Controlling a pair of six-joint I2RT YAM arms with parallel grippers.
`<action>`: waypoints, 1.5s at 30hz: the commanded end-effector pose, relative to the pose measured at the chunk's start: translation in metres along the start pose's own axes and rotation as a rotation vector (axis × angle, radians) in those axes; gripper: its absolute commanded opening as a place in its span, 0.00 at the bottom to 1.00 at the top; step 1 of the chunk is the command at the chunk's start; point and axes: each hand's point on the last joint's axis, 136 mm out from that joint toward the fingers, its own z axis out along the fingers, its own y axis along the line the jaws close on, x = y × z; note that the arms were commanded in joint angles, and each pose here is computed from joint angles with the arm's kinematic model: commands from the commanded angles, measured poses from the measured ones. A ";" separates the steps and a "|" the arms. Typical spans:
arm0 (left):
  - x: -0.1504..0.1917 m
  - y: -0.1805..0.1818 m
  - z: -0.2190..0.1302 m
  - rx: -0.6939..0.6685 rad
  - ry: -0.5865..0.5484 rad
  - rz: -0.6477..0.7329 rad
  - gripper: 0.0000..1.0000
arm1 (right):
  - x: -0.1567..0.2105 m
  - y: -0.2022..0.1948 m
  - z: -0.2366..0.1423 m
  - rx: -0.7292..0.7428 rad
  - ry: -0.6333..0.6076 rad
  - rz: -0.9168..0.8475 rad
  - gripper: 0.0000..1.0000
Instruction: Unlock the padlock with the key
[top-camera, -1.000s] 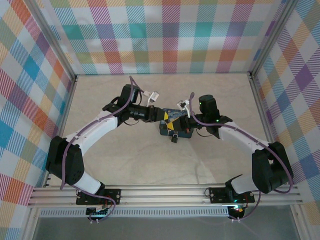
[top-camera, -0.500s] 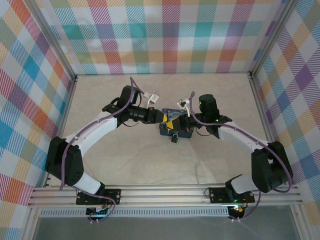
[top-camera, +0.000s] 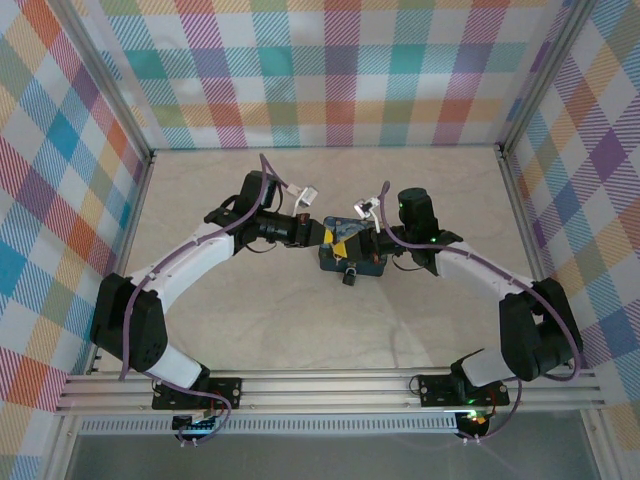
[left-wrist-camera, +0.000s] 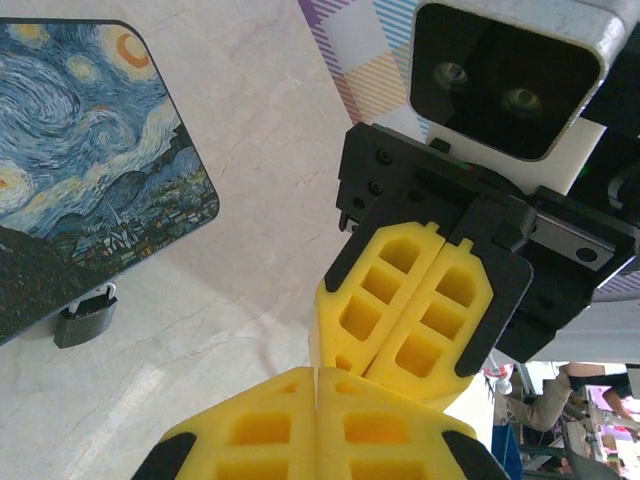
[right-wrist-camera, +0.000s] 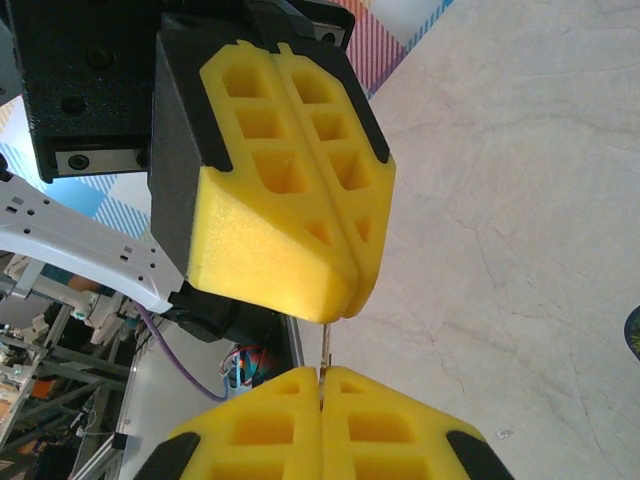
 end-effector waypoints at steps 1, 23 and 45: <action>-0.002 -0.008 -0.001 0.006 -0.024 0.023 0.00 | -0.016 0.006 -0.003 -0.028 -0.029 -0.034 0.09; -0.036 0.007 -0.009 -0.044 -0.227 -0.144 0.00 | -0.047 -0.024 -0.015 0.039 -0.336 0.179 0.49; -0.048 0.002 -0.025 -0.045 -0.276 -0.127 0.00 | -0.039 -0.015 0.002 -0.028 -0.310 0.220 0.44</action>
